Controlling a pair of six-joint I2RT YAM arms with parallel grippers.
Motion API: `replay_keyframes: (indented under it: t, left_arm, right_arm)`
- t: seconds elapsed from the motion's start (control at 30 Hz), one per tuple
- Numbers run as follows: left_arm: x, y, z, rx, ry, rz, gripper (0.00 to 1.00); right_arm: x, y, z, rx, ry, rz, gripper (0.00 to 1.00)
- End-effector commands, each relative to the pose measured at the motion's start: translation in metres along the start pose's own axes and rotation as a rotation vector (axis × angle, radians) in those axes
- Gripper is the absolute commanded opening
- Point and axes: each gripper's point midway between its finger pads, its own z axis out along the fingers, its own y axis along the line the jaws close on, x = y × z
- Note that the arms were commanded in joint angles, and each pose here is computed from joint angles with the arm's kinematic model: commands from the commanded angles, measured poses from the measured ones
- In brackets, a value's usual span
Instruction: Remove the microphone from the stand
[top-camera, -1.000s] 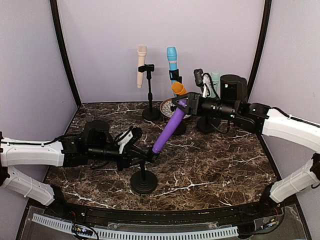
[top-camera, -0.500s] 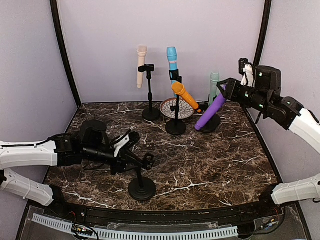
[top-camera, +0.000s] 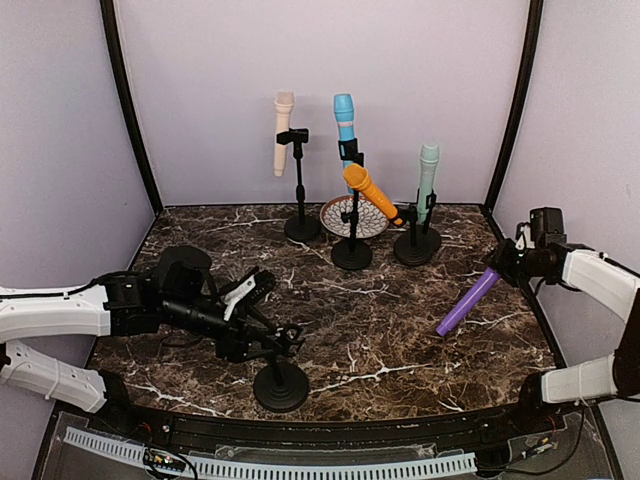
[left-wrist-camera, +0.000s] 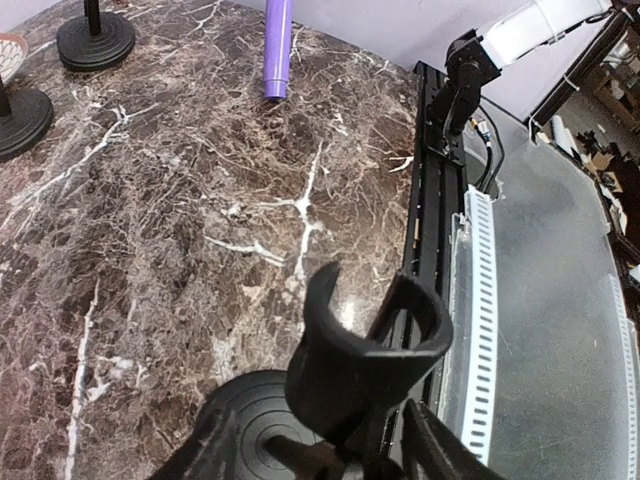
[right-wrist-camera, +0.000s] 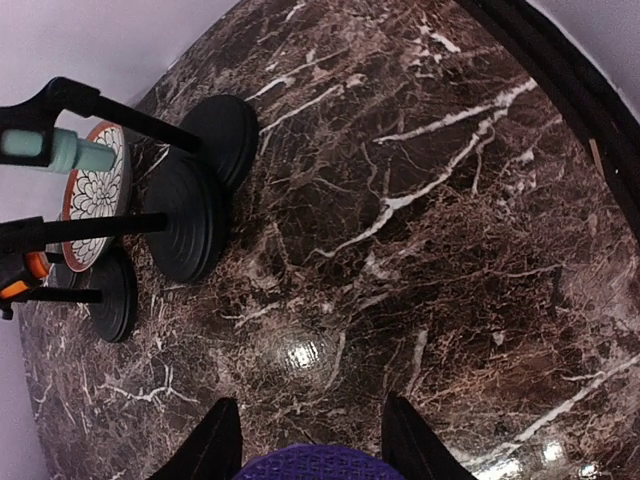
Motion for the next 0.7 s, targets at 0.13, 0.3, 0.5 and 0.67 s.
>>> replay_keyframes:
  t: [0.13,0.3,0.5,0.67]
  left_arm:
    - [-0.047,-0.014,-0.022,0.012,-0.103,-0.071,0.9]
    - [-0.08,-0.002,-0.041,-0.041,-0.154,-0.082,0.95]
    - [-0.106,0.032,-0.067,-0.137,-0.222,-0.096,0.96]
    - [-0.093,0.079,-0.081,-0.331,-0.19,-0.14,0.97]
  right_arm:
    - [-0.002,-0.042,0.029,0.075,-0.029,0.072,0.59]
    - [-0.005,-0.066,0.036,0.187,-0.062,0.064,0.75]
    - [-0.003,-0.077,0.045,0.222,-0.074,0.08,0.81]
    - [-0.025,-0.045,0.028,0.096,-0.163,0.01,0.84]
